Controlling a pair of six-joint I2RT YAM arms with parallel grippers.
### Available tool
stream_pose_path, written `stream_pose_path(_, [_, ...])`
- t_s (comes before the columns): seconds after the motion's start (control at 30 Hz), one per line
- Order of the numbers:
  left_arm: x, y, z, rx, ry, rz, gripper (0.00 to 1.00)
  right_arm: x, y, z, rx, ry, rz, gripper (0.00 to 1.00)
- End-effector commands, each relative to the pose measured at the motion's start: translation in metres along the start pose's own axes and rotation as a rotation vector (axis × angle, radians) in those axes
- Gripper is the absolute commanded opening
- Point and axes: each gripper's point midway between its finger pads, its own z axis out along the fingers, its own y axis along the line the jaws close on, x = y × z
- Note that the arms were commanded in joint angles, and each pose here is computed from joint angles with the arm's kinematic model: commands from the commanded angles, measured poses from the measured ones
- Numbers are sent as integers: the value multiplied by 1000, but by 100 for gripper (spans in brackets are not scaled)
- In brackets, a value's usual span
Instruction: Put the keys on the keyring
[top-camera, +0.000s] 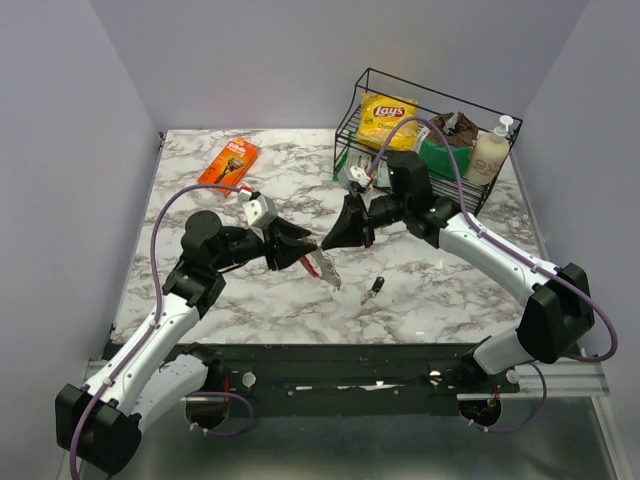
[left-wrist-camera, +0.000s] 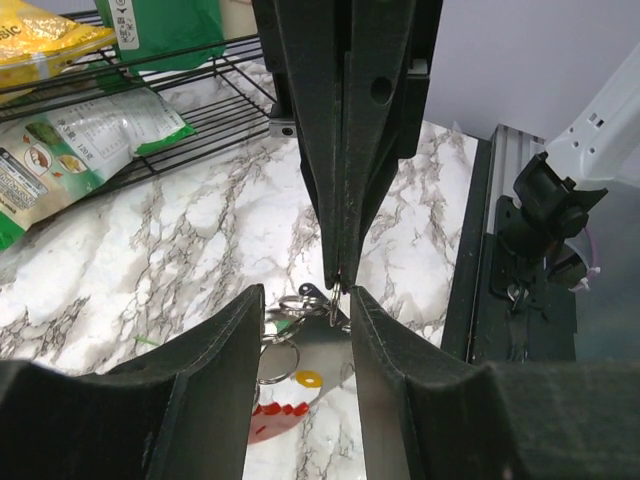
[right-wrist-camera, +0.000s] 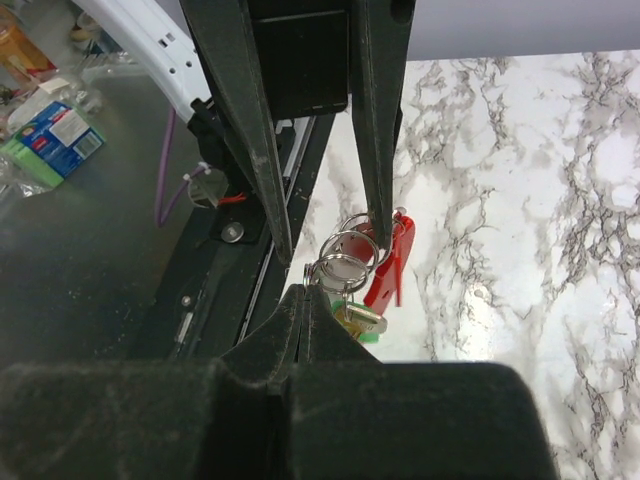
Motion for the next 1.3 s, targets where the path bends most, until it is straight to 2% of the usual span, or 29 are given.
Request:
stream_pose_path(0.0, [-18, -16, -5, 49, -36, 65, 49, -12, 15, -5, -46, -5, -55, 1])
stream_pose_path(0.2, [-24, -25, -9, 76, -30, 69, 47, -9, 7, -7, 14, 20, -68, 1])
stream_pose_path(0.33, [-19, -34, -9, 134, 8, 49, 45, -2, 5, -9, 29, 30, -136, 1])
stream_pose_path(0.57, [-13, -46, -8, 236, 76, 0, 42, 4, 6, -8, 13, 32, -200, 1])
stream_pose_path(0.77, [-7, -47, -8, 258, 130, -21, 38, 1, 11, -10, -4, 21, -245, 1])
stream_pose_path(0.97, [-6, -51, -8, 293, 135, -29, 29, 0, 13, -10, -8, 17, -258, 1])
stream_pose_path(1.1, [-2, -53, -9, 310, 144, -47, 29, -5, 18, -11, -18, 5, -260, 1])
stream_pose_path(1.27, [-9, -53, -8, 295, 97, -25, 30, -18, 22, -10, -20, -33, -200, 1])
